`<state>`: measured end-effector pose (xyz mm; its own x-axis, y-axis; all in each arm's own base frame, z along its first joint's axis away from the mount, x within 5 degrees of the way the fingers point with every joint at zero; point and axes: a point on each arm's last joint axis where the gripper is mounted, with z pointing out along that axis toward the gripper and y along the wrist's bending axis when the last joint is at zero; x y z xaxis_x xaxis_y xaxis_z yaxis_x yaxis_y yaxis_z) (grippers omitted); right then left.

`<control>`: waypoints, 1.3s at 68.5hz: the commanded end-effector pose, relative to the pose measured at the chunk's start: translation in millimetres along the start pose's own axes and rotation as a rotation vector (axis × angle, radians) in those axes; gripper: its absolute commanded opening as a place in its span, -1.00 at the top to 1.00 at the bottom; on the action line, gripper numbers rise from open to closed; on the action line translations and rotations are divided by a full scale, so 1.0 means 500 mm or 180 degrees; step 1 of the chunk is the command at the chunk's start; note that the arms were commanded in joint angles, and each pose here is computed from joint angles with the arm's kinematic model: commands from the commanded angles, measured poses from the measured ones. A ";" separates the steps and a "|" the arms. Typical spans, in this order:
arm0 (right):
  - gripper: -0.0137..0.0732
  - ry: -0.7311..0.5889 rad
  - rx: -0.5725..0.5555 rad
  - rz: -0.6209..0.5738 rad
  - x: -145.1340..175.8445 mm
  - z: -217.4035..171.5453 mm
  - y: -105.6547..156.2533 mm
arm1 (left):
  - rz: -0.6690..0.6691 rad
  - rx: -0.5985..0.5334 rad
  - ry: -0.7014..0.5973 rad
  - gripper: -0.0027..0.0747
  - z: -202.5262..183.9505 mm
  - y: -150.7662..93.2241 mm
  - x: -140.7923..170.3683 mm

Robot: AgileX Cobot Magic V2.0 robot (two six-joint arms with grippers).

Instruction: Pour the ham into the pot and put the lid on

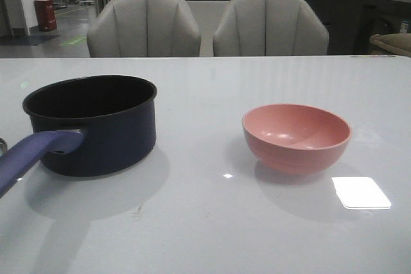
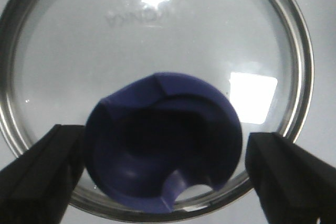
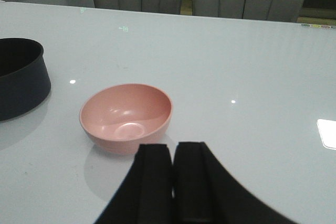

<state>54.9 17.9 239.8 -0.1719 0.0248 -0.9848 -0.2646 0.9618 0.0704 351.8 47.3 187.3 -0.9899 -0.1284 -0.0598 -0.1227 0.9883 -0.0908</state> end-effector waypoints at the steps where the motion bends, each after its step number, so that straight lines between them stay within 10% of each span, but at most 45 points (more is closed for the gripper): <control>1: 0.35 -0.0292 0.0032 -0.0049 -0.030 -0.004 -0.001 | 0.0035 -0.0013 -0.0270 -0.76 -0.037 -0.005 -0.013; 32: 0.35 -0.0292 0.0032 -0.0049 -0.030 -0.004 -0.001 | 0.0069 -0.0019 -0.0327 0.22 -0.047 -0.005 -0.029; 63: 0.35 -0.0292 0.0032 -0.0049 -0.030 -0.004 -0.001 | 0.0389 -0.0025 -0.1267 0.24 -0.284 -0.055 -0.043; 89: 0.35 -0.0292 0.0032 -0.0049 -0.030 -0.004 -0.001 | 0.1296 0.0235 -0.1393 0.24 -0.319 -0.267 -0.017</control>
<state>54.9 17.9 239.8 -0.1719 0.0248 -0.9848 -0.2646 0.9618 0.0704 372.7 -43.3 334.0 -0.8912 0.1800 -0.4164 0.2130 0.9765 -0.0338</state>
